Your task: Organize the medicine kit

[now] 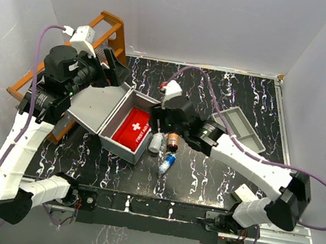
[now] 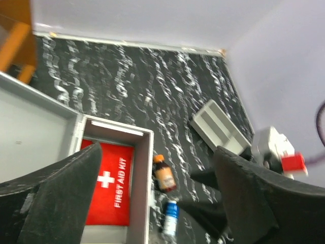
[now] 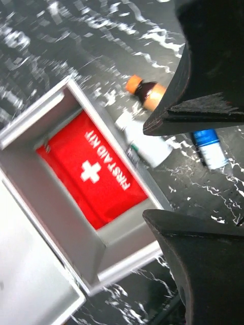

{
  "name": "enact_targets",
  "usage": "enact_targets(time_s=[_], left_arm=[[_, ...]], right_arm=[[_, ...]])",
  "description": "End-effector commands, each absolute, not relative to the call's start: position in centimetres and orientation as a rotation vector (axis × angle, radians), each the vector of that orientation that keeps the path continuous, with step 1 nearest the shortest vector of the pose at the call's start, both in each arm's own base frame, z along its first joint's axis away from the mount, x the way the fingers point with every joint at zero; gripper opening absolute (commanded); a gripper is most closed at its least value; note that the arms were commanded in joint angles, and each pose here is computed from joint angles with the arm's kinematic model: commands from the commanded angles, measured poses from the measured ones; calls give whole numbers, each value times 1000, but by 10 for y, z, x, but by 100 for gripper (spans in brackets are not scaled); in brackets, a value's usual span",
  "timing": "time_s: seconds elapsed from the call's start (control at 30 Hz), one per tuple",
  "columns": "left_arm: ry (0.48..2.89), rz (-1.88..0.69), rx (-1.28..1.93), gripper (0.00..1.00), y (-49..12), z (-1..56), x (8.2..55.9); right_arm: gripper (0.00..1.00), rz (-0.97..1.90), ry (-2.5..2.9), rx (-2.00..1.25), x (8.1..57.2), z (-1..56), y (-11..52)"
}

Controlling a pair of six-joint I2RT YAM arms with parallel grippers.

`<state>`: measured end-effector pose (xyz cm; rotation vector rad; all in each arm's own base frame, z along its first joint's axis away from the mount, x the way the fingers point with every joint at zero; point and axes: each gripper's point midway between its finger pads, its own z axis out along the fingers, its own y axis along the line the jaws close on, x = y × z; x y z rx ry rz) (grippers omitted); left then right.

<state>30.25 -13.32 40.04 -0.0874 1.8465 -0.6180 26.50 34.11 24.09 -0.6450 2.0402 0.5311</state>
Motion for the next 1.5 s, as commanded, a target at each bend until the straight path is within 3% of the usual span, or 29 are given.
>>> enact_targets(time_s=[0.0, 0.17, 0.27, 0.5, 0.87, 1.23, 1.47], left_arm=[[1819, -814, 179, 98, -171, 406, 283], [1852, -880, 227, 99, -180, 403, 270], [1898, -917, 186, 99, -181, 395, 264], [1864, -1046, 227, 99, -196, 391, 255], [1914, -1064, 262, 99, -204, 368, 265], [1919, -990, 247, 99, -200, 363, 283], [1951, -961, 233, 99, -196, 355, 281]], right_arm=[[58, 434, 2137, -142, 292, 224, 272], [59, 297, 2213, 149, 298, 190, 177], [69, 192, 2219, 261, 304, 177, 123], [74, 72, 2255, 362, 344, 143, 53], [72, 76, 2400, 261, 407, 91, 63], [68, 337, 2532, 453, 365, 65, 126], [63, 437, 2490, 498, 361, 83, 168]])
